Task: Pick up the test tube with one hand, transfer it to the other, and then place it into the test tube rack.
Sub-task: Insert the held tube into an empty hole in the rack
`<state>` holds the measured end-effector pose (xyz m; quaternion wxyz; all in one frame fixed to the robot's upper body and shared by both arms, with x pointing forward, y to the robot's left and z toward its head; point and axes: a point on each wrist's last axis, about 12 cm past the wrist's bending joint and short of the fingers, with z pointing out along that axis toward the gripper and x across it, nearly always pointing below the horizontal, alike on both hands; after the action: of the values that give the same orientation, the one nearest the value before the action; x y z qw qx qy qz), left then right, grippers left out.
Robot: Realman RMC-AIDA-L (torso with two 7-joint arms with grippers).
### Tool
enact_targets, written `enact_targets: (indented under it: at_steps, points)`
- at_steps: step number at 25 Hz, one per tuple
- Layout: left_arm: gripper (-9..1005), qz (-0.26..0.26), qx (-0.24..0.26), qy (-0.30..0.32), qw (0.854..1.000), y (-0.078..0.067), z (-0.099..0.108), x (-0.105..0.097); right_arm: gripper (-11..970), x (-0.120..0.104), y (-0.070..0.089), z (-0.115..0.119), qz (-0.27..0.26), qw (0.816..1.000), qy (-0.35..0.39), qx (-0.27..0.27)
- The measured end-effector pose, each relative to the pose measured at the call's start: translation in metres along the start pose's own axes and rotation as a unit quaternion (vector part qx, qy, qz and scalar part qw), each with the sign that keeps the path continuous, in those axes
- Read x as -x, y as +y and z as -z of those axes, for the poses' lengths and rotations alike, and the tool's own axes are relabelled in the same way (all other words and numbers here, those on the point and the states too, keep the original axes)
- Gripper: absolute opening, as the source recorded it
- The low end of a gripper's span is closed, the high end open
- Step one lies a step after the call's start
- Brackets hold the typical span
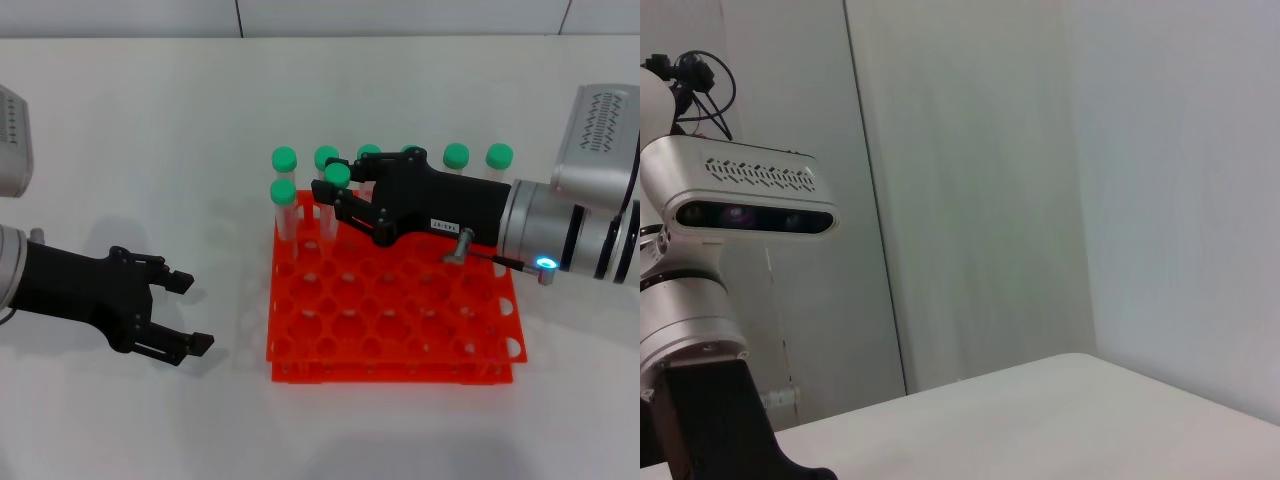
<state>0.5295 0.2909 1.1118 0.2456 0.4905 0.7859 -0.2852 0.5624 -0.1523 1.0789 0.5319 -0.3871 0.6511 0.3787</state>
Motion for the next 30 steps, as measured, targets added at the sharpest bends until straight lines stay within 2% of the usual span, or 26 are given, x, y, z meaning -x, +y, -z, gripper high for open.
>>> enact_targets:
  at_steps: [30]
  points:
    - [874, -0.001, -0.001, 0.001, 1.0, -0.0008, -0.0005, -0.0013, 264, -0.0001, 0.0008, -0.0023, -0.004, 1.0, 0.004, 0.005]
